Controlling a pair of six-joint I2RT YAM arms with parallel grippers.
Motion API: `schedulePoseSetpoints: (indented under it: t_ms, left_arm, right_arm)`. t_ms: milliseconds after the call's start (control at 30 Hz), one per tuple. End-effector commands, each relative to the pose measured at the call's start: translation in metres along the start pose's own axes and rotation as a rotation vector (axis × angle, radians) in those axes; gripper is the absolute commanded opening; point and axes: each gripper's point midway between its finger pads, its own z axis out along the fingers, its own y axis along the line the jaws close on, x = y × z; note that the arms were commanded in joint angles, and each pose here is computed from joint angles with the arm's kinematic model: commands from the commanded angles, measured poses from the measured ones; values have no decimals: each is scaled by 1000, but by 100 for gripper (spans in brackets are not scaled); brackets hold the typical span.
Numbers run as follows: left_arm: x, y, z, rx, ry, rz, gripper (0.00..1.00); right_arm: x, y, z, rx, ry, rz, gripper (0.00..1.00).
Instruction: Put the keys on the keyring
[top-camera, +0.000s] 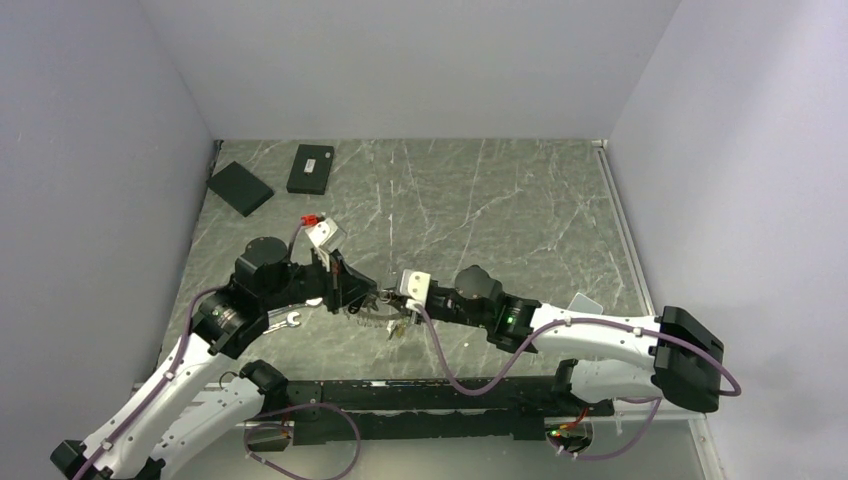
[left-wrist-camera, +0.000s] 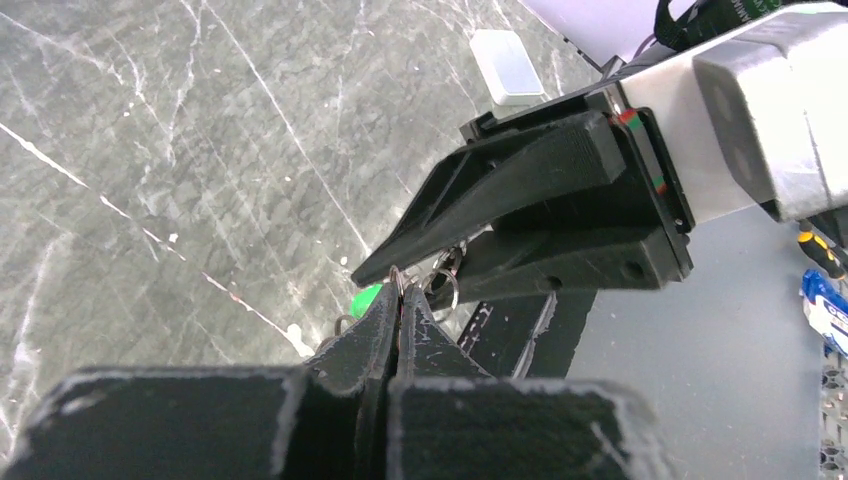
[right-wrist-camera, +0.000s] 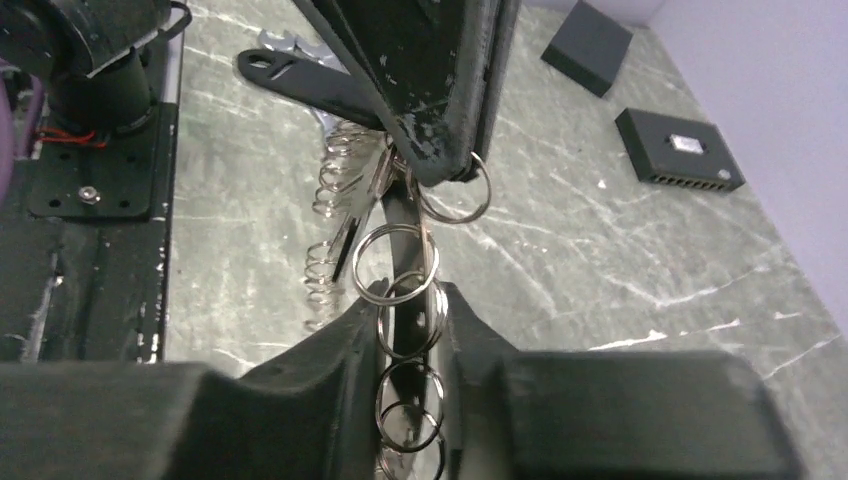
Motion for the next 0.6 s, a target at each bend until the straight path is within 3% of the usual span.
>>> schedulePoseSetpoints:
  t_ms: [0, 67, 300, 567]
  left_arm:
    - [-27, -18, -8, 57, -73, 56, 0]
    - [-25, -17, -6, 60, -65, 52, 0]
    - [-5, -10, 2, 40, 12, -46, 0]
    - [19, 5, 4, -53, 78, -199, 0]
  right_arm:
    - [-9, -8, 2, 31, -21, -20, 12]
    - [-7, -9, 3, 37, -8, -30, 0]
    - [-10, -25, -1, 90, 12, -153, 0]
    - [13, -31, -1, 153, 117, -237, 0]
